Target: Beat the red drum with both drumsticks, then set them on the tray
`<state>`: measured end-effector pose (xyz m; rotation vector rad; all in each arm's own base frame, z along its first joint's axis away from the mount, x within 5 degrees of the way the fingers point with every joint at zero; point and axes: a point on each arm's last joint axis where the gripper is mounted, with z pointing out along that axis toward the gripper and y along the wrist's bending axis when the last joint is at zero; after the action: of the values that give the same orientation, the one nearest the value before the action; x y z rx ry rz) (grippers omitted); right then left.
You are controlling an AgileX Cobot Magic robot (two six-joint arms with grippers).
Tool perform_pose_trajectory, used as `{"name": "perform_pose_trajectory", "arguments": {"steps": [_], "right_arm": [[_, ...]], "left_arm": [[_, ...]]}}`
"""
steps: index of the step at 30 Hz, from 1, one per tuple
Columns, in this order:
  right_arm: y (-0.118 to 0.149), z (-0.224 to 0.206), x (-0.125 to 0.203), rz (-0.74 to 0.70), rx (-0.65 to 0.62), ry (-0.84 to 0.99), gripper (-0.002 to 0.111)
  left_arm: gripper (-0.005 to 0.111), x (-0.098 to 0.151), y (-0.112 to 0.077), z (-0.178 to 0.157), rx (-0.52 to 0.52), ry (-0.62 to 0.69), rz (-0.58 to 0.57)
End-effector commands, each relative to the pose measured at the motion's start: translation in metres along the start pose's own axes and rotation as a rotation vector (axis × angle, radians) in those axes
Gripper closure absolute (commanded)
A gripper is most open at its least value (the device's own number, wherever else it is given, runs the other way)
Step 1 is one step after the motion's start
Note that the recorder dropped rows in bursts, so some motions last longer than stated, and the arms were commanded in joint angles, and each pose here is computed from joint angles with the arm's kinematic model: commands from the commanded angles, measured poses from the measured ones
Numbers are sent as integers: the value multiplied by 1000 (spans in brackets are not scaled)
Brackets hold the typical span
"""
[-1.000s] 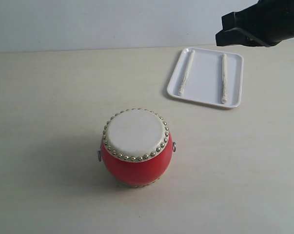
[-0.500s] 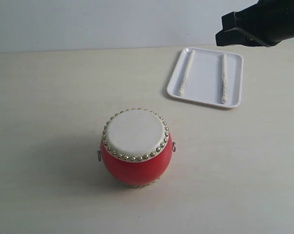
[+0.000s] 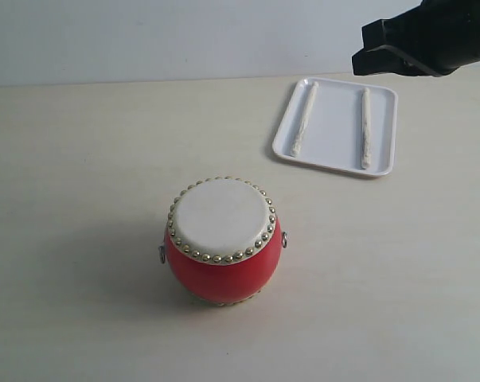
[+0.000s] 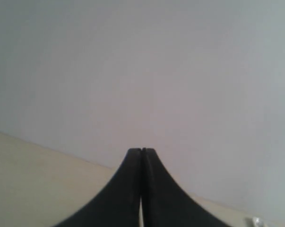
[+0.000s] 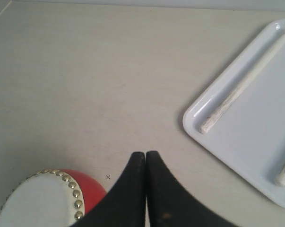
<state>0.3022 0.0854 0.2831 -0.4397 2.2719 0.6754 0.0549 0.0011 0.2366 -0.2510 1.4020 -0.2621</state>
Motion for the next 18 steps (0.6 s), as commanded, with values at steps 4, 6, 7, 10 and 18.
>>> {"name": "perform_pose_trajectory", "arguments": {"steps": [4,6,7,10,18], "right_arm": [[1,-1,0,0,1,-6,108],[1,-1,0,0,1,-6,108],[1,-1,0,0,1,-6,108],[1,-1,0,0,1,-6,108],[1,-1,0,0,1,-6,108]], "left_arm": [[107,34,12,-4,-44,200,290],[107,39,15,-6,-64,270,336],[107,41,16,-6,-69,288,333],[107,47,18,-8,-84,359,287],[107,51,19,-10,-95,407,279]]}}
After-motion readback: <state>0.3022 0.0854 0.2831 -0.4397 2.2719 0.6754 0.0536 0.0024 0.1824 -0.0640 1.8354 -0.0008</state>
